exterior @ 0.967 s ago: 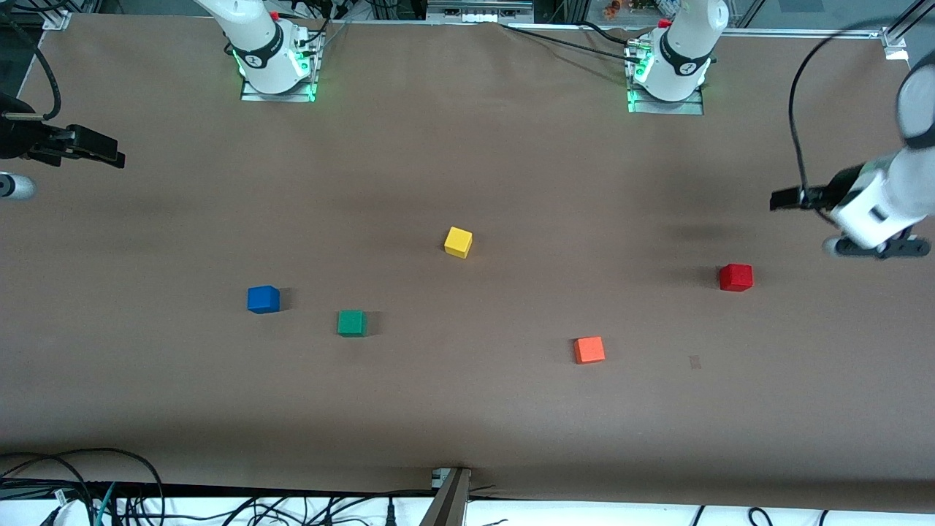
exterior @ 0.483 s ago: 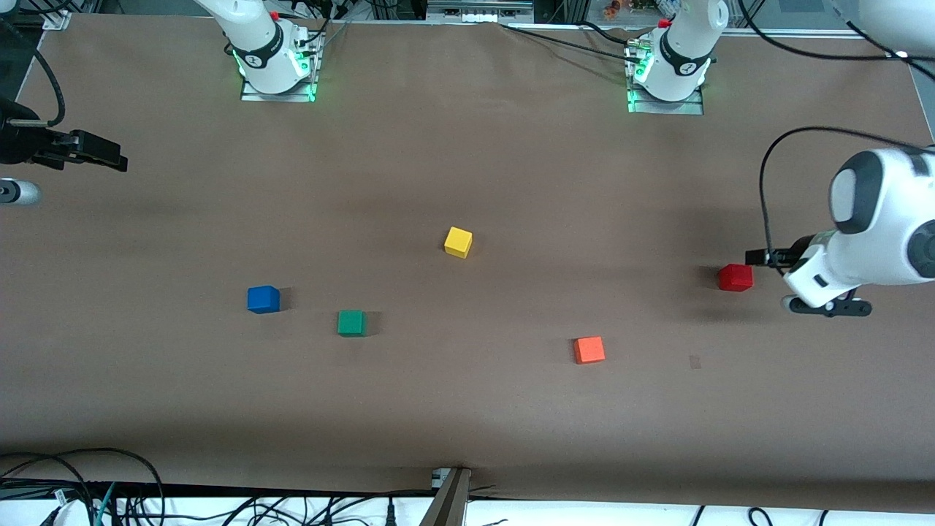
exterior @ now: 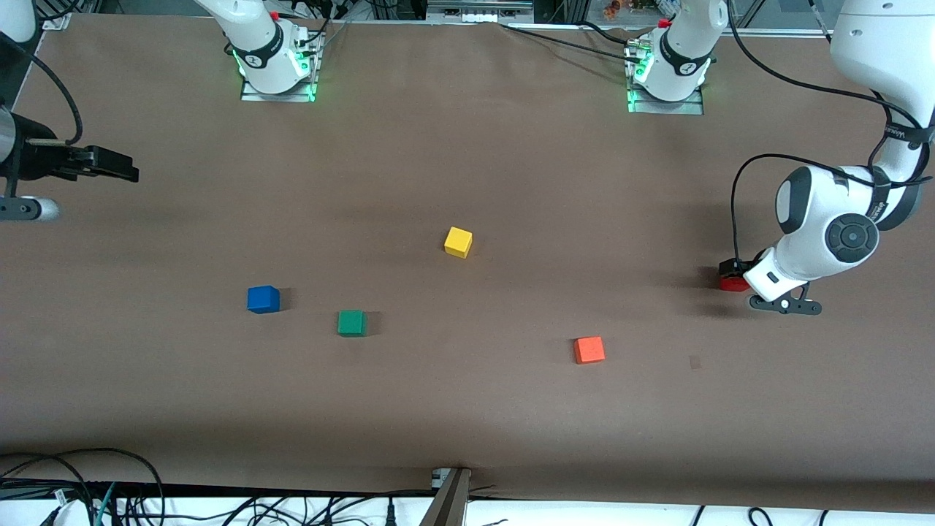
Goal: Pass red block to right arm, stack on blue
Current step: 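Lower the left gripper onto the red cube and grasp it, then carry the red cube toward the right gripper while the right gripper approaches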
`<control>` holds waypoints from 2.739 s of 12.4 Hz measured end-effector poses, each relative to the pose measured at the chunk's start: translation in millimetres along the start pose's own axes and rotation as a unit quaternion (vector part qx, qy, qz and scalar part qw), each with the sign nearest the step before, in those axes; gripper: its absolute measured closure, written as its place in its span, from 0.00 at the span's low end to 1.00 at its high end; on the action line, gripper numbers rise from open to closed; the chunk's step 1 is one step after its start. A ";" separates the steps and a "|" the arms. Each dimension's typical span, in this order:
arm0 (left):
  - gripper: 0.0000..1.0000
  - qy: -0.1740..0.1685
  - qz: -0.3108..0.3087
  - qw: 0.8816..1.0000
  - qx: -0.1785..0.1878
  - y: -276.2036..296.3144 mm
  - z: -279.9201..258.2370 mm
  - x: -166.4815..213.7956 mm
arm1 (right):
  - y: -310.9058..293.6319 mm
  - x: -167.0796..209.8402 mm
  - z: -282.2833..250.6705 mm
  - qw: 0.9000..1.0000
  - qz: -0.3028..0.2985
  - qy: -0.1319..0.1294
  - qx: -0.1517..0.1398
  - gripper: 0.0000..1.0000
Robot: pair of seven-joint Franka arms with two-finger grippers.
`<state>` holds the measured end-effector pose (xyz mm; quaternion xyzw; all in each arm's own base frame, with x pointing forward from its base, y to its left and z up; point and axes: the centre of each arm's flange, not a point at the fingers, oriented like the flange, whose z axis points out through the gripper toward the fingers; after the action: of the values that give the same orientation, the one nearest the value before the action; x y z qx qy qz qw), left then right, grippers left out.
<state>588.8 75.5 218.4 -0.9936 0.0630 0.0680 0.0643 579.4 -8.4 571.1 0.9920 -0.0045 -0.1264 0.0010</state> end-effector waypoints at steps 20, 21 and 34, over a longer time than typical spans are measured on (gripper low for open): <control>0.44 0.057 0.284 0.953 -0.085 38.9 -18.3 31.6 | -38.1 28.9 37.2 0.990 -0.026 -0.038 0.136 0.00; 0.44 0.079 0.314 0.938 -0.120 50.4 -21.9 33.8 | -47.9 36.6 47.5 0.983 -0.031 -0.050 0.173 0.00; 0.44 0.432 0.475 0.629 -0.439 236.9 -116.2 63.6 | -176.9 138.4 196.7 0.827 -0.044 -0.124 0.546 0.00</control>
<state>634.4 -180.8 295.3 -0.6530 0.5091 -0.3278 -0.4550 665.5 167.0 345.4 0.8059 -0.0296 -0.2249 -0.5469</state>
